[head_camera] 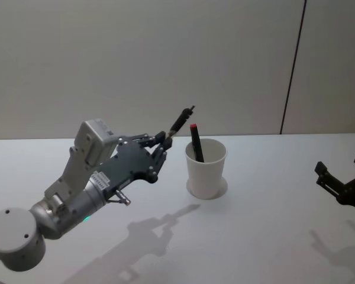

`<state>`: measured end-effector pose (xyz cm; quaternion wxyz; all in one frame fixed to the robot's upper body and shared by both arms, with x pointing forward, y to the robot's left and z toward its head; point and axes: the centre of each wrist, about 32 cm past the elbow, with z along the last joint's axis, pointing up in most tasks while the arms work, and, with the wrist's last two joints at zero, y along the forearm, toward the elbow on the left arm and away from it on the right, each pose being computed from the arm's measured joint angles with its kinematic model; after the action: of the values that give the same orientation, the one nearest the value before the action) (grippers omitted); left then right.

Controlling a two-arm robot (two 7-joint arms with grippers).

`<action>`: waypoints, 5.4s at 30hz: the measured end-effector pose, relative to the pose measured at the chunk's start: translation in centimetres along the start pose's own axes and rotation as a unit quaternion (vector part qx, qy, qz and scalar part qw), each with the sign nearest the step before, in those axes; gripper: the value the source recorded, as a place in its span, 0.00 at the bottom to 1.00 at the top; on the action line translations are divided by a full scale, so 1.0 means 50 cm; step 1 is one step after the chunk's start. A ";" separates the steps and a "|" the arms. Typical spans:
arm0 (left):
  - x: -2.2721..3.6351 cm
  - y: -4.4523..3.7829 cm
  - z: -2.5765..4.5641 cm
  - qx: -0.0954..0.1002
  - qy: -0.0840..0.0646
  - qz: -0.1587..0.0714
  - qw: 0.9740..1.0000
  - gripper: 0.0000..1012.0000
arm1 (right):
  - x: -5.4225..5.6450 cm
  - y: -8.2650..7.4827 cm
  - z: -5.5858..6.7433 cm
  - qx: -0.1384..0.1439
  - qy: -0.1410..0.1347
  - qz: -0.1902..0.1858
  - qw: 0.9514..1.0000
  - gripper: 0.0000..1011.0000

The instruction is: Place the pen into the pen holder.

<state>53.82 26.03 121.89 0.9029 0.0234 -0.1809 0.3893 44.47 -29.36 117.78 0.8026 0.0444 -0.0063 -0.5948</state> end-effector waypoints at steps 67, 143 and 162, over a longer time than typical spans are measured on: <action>-0.074 -0.197 0.007 -0.060 0.029 -0.150 0.986 0.13 | 0.000 0.000 0.000 0.001 0.000 0.000 1.000 0.99; -0.079 -0.202 0.007 -0.061 0.030 -0.153 0.986 0.13 | 0.025 0.034 -0.060 0.159 0.247 0.178 0.939 0.99; -0.079 -0.202 0.007 -0.061 0.030 -0.153 0.986 0.13 | -0.016 0.048 -0.021 0.095 0.214 0.140 0.962 0.99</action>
<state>58.39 16.22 121.87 0.9566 -0.0158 -0.1709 0.2356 46.61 -27.85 116.96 0.8524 0.2453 0.1027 -0.4502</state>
